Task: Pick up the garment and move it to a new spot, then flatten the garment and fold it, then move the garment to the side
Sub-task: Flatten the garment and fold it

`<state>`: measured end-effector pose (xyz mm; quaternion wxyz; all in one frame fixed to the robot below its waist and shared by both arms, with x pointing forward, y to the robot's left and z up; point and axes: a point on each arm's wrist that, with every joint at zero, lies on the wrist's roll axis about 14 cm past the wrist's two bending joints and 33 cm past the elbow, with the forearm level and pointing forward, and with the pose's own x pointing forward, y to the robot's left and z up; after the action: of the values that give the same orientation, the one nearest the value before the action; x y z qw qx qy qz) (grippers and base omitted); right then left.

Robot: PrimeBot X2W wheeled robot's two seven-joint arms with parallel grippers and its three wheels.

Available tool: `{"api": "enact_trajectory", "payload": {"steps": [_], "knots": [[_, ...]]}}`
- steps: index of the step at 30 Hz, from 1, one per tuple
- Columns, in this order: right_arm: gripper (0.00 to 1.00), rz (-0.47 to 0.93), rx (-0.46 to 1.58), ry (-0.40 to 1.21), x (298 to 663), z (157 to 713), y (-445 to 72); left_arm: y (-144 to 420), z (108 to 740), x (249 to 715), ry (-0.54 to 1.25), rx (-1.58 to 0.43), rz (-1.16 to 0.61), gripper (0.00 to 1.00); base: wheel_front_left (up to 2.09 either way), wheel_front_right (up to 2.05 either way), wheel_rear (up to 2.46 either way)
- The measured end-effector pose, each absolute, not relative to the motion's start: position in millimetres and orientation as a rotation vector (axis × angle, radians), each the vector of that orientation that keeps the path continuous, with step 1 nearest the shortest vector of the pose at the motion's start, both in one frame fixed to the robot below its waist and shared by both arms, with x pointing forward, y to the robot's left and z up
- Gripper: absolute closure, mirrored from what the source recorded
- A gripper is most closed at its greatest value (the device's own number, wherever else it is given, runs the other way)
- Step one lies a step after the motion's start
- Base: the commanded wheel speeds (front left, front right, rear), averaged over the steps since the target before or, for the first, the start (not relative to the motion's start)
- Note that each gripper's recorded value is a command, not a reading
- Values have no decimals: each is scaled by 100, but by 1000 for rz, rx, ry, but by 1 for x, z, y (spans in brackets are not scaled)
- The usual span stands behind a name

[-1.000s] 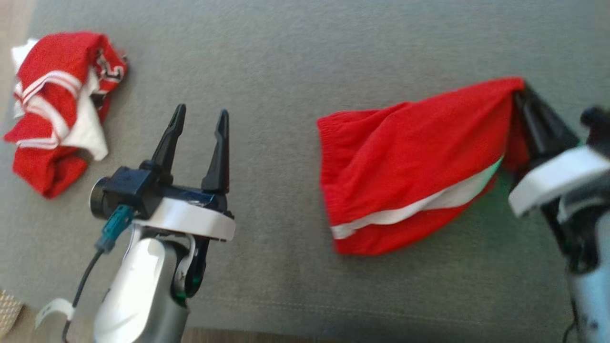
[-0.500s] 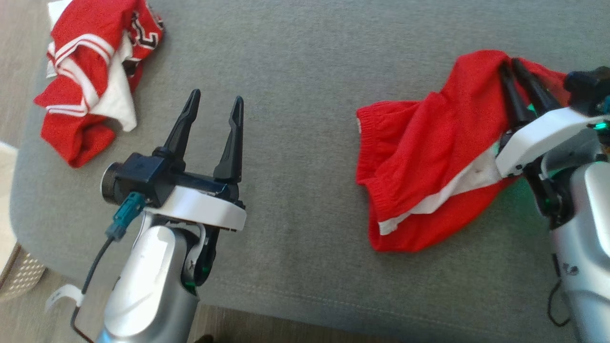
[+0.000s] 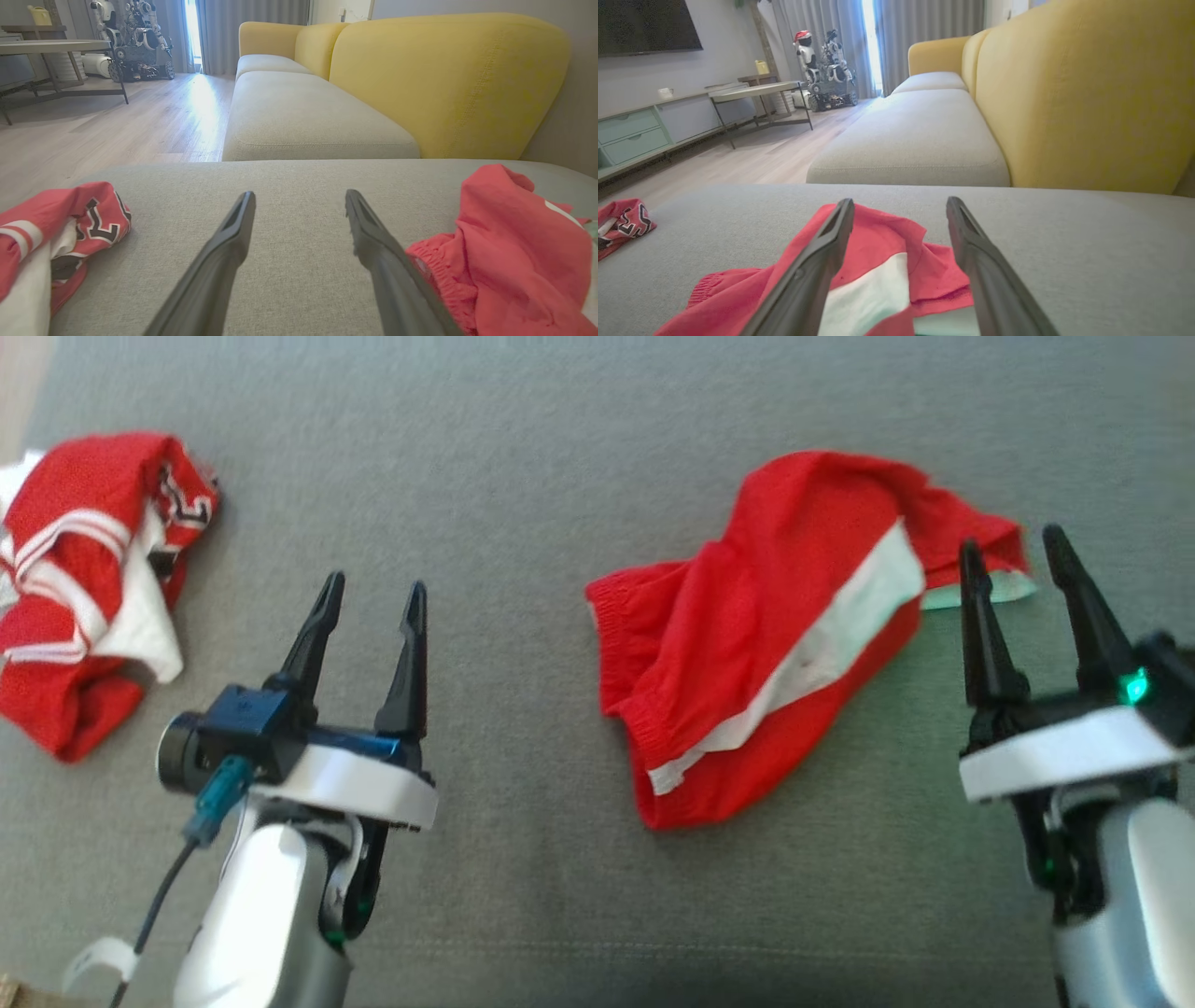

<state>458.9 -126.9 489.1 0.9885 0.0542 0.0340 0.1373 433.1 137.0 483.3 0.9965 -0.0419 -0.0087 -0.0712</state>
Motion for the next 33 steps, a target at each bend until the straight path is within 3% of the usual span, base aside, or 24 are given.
{"api": "enact_trajectory", "payload": {"steps": [12, 33], "knots": [[0, 177, 105, 85, 389, 498, -151, 126, 475, 394, 25, -83, -165, 0, 0, 0, 0], [0, 176, 109, 76, 387, 503, -149, 112, 478, 387, 45, -85, -222, 0, 0, 0, 0]]}}
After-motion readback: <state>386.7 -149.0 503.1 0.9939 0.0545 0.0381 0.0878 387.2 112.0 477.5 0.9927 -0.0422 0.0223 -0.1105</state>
